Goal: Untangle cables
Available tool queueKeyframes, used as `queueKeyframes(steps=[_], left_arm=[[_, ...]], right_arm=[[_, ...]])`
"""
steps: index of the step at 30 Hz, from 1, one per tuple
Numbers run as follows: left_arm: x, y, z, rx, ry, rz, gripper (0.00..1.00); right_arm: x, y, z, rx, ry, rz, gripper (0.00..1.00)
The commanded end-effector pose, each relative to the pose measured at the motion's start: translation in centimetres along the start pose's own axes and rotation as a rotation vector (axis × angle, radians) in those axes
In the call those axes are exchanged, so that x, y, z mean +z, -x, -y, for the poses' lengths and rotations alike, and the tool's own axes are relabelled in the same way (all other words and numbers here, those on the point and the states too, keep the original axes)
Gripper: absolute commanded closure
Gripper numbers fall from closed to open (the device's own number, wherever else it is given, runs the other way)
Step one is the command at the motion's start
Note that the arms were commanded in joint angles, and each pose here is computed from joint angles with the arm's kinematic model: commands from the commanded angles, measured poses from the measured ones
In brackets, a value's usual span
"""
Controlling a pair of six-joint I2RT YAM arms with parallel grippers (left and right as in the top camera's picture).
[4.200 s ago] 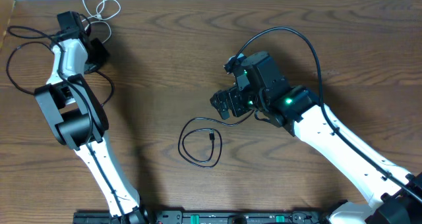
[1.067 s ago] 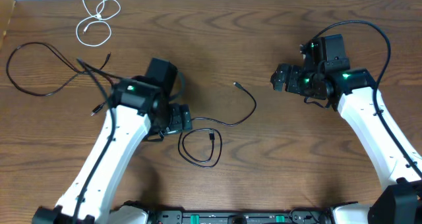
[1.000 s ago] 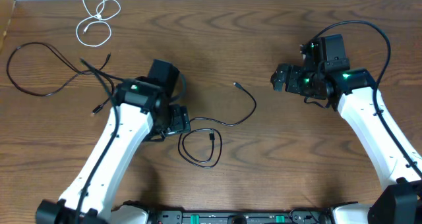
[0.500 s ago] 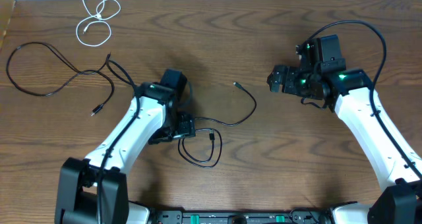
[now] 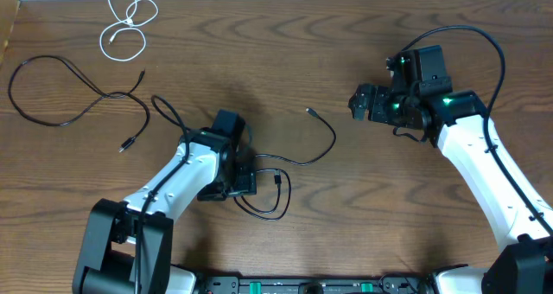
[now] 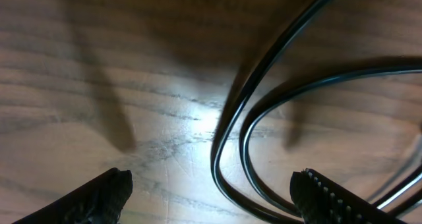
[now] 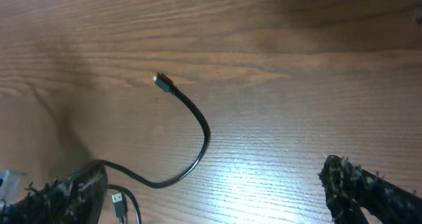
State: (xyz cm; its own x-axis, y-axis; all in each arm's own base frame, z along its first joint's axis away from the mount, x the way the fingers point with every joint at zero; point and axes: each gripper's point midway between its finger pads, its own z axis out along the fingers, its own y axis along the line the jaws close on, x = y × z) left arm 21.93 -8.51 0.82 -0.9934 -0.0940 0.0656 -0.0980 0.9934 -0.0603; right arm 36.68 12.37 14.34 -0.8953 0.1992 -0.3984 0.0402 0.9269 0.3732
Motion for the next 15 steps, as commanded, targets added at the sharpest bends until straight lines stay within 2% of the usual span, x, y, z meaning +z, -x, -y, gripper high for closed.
queueKeyframes(steps=[1, 5, 15], left_arm=[[0.5, -0.2, 0.0, 0.019, 0.001, -0.005, 0.18], [0.5, 0.3, -0.5, 0.016, 0.033, 0.020, 0.24], [1.9, -0.1, -1.0, 0.009, 0.086, -0.020, 0.24]], right_arm=[[0.2, -0.1, -0.2, 0.005, 0.003, 0.001, 0.01], [0.2, 0.0, -0.2, 0.004, 0.005, 0.005, 0.01], [0.2, 0.2, -0.3, 0.003, 0.008, 0.011, 0.01]])
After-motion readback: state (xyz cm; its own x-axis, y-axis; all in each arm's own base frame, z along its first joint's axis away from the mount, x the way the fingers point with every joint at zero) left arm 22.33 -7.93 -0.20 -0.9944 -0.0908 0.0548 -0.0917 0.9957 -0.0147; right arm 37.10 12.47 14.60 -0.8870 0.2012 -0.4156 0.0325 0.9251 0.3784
